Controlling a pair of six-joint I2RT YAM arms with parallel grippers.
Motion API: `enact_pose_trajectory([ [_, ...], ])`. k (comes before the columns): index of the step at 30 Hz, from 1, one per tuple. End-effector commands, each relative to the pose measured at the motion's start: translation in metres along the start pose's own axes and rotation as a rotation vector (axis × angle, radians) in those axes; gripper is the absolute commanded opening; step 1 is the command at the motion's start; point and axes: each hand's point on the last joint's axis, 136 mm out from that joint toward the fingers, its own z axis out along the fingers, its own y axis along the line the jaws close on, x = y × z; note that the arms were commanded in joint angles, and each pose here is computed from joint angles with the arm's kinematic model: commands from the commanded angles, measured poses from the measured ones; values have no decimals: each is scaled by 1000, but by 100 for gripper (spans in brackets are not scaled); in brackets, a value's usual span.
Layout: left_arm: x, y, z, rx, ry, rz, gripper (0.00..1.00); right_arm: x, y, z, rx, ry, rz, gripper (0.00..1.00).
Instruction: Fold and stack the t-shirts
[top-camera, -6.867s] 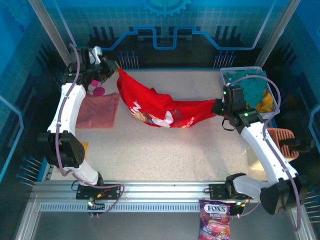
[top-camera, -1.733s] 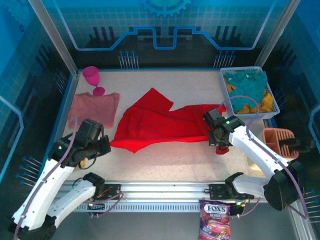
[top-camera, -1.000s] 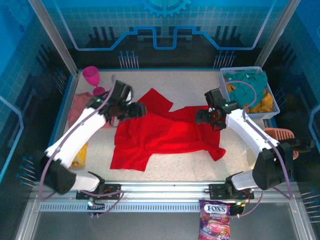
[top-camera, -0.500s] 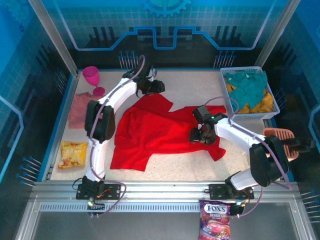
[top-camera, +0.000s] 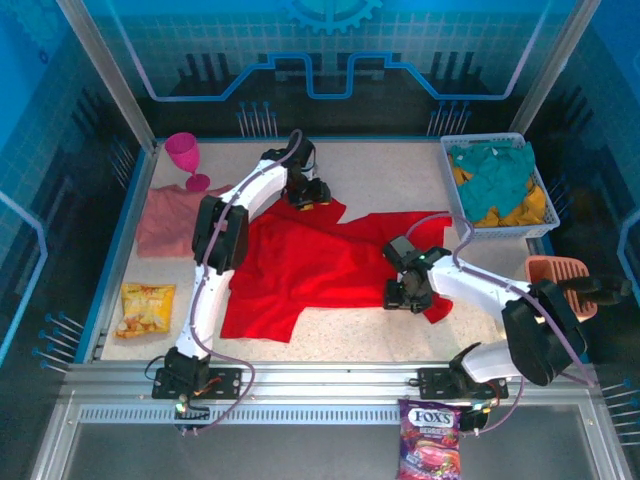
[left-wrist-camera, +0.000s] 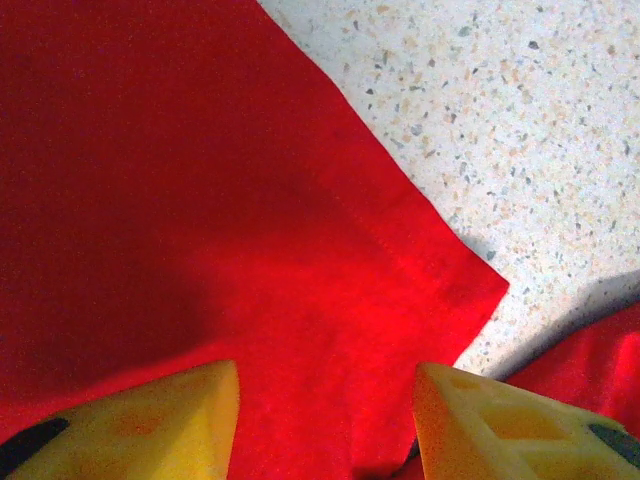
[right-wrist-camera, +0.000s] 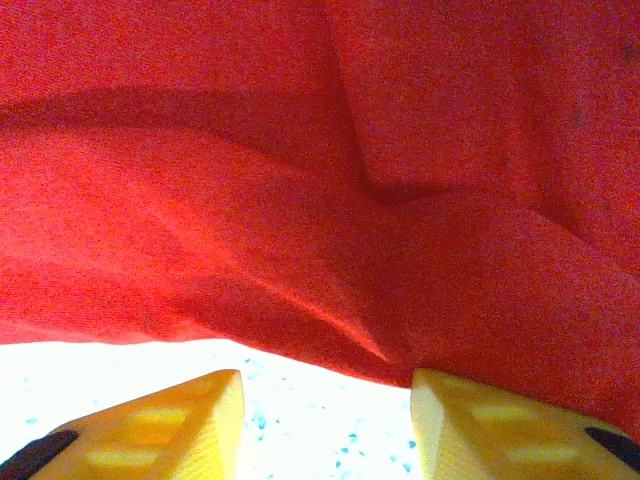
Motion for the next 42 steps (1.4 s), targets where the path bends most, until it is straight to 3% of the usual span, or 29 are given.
enact_pose_trajectory([
  [1,1,12,16,-19,52,-66,50,18,-16,1,54,30,46,48],
  [5,-19,34,22,-36,67,-141,49,26,-25,1,72,32,69,48],
  [13,-69,80,15,-29,-45,-274,44,21,-27,-18,64,-26,83,48],
  [16,-98,90,-6,26,-136,-337,46,17,-29,-27,59,-54,90,49],
  [20,-145,91,-48,114,-301,-369,43,-4,-24,-43,28,-157,92,60],
  [24,-170,59,-97,229,-406,-304,43,-43,-23,-70,22,-281,112,73],
  [27,-162,28,-120,283,-408,-226,49,-76,-25,-83,9,-357,129,79],
  [29,-150,26,-120,246,-396,-196,52,-104,-25,-94,-4,-409,143,81],
  [34,-121,61,-96,47,-306,-177,56,-154,-32,-97,25,-415,164,80],
  [42,-85,128,-76,-305,-187,-64,66,-187,-61,-81,99,-347,208,87],
])
